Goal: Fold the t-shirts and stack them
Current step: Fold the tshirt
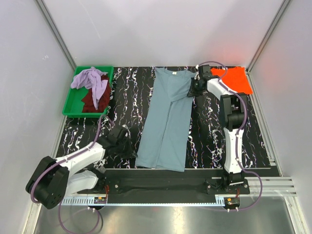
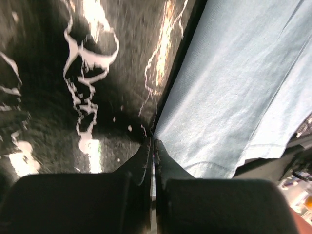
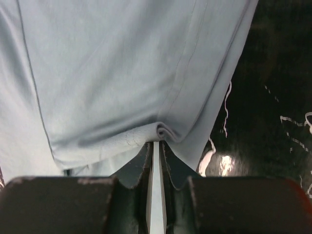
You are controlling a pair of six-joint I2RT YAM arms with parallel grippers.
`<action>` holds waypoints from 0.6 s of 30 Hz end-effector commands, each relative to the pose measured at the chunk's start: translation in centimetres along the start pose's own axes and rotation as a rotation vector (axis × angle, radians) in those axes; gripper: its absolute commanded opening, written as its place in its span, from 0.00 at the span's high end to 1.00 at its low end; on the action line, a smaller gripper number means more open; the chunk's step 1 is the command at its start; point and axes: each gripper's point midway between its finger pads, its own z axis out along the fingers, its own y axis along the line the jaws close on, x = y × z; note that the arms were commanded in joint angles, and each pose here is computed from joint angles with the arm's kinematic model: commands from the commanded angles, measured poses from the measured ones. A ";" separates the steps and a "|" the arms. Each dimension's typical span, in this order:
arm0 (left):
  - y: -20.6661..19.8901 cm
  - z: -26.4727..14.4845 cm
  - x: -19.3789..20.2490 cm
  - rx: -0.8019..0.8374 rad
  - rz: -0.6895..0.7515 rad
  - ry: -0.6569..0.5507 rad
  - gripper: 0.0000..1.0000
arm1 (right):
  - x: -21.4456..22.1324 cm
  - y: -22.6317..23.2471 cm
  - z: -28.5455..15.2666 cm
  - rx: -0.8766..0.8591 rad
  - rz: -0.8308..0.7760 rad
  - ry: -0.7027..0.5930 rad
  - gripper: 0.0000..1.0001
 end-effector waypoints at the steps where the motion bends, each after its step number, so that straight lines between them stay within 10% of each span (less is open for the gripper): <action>1: -0.4 -0.3 1.7 0.037 -0.072 0.051 0.93 | -1.1 -0.3 0.4 0.018 -0.025 -0.008 0.84; 6: -0.6 -1.6 0.4 0.000 -0.038 -0.022 0.48 | -1.9 2.7 -4.4 -0.066 -0.012 -0.026 0.80; 18: 1.7 -1.4 -0.2 -0.131 0.056 -0.062 0.40 | 0.2 3.9 -8.2 -0.101 0.043 -0.022 0.75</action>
